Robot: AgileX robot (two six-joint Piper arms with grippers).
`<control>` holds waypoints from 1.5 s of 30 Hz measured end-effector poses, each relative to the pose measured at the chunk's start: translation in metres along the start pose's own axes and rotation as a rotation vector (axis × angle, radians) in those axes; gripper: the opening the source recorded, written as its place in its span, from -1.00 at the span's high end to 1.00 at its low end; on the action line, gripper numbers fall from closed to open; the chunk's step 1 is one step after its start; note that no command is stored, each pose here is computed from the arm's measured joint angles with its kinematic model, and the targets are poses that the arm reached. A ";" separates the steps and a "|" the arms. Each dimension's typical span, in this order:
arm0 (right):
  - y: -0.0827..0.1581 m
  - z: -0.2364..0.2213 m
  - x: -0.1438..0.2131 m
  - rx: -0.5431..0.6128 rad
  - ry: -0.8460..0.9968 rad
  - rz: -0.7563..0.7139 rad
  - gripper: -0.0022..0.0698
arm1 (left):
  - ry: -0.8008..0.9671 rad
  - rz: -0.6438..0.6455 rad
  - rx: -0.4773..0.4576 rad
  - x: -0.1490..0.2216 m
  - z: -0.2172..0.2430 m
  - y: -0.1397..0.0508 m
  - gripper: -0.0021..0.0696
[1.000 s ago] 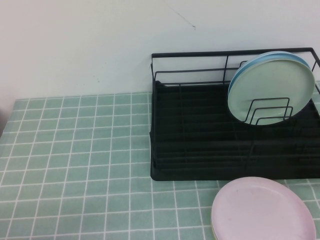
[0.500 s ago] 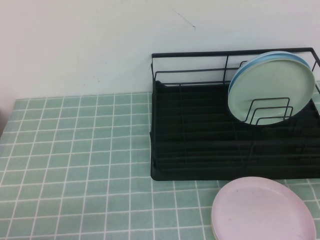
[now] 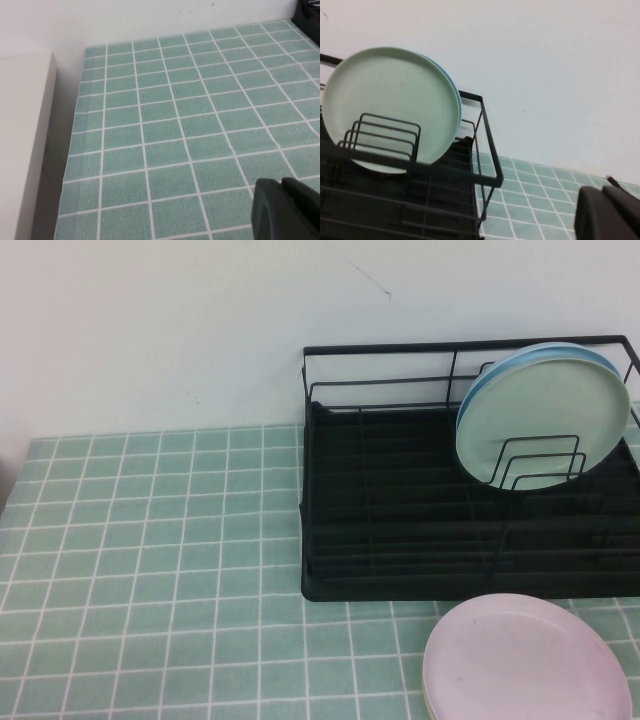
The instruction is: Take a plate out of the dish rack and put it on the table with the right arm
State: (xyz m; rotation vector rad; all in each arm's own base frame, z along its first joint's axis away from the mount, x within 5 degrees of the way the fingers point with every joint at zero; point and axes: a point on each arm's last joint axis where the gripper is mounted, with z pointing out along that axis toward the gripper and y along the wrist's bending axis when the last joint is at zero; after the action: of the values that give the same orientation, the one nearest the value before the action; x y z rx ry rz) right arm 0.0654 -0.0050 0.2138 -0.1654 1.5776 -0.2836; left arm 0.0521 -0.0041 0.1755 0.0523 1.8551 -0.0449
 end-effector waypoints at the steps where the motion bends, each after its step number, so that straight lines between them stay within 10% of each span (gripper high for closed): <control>1: 0.001 -0.002 0.005 0.005 -0.011 0.005 0.94 | 0.000 0.000 0.000 0.000 0.000 0.000 0.95; 45: 0.017 -0.014 0.041 -0.122 0.299 0.140 0.94 | 0.000 0.000 0.000 0.000 0.000 0.000 0.95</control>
State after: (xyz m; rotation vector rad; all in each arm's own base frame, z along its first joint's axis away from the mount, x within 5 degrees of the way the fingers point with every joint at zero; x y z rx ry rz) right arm 0.0518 0.0011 0.1701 -0.1096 1.8954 -0.1047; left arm 0.0521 -0.0041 0.1755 0.0523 1.8551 -0.0449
